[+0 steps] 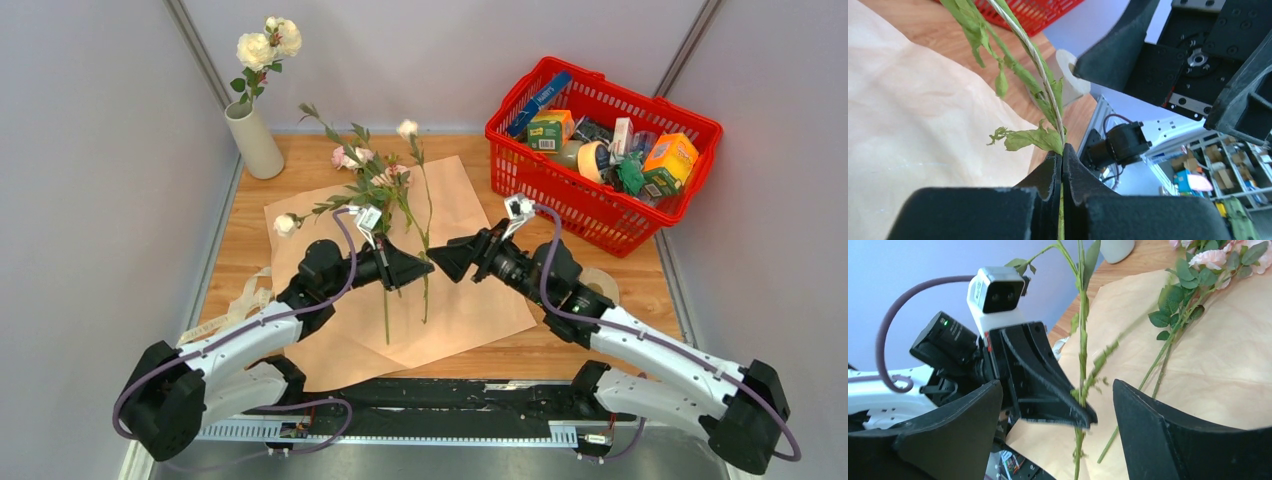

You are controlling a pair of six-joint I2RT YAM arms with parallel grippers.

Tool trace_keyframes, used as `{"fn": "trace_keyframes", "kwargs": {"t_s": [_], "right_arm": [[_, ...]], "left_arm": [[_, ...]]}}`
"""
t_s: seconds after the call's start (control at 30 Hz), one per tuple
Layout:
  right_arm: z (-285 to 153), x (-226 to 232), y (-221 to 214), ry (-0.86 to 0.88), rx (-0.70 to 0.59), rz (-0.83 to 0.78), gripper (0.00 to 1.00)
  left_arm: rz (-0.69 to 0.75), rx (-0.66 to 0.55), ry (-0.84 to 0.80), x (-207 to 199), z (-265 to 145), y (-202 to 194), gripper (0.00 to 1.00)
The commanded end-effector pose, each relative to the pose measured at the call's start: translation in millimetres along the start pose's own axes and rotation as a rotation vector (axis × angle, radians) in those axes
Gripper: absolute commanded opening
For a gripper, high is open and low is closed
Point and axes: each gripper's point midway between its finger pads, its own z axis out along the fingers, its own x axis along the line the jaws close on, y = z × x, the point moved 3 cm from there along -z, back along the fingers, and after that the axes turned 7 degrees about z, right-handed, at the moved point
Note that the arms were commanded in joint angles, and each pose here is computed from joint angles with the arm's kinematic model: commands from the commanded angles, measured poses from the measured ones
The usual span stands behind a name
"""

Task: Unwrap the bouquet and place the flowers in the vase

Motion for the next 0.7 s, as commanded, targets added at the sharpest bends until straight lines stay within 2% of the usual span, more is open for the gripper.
{"fn": "trace_keyframes", "kwargs": {"t_s": [0.0, 0.17, 0.3, 0.37, 0.43, 0.67], "right_arm": [[-23, -5, -19, 0.049, 0.061, -0.052, 0.84], [-34, -2, -37, 0.188, 0.086, -0.1, 0.85], [-25, 5, -50, 0.255, 0.173, -0.105, 0.82], [-21, 4, -55, 0.247, 0.197, -0.093, 0.75], [-19, 2, -58, 0.245, 0.201, -0.082, 0.63], [-18, -5, -70, 0.238, 0.229, -0.062, 0.37]], "left_arm": [[0.097, -0.116, 0.021, -8, -5, 26, 0.0], [0.088, -0.195, 0.009, -14, -9, 37, 0.0], [0.078, -0.221, -0.032, -22, -7, 43, 0.0], [0.079, -0.222, -0.042, -24, -7, 44, 0.0], [0.078, -0.223, -0.045, -25, -6, 45, 0.0], [0.077, -0.236, -0.064, -29, -7, 47, 0.01]]}}
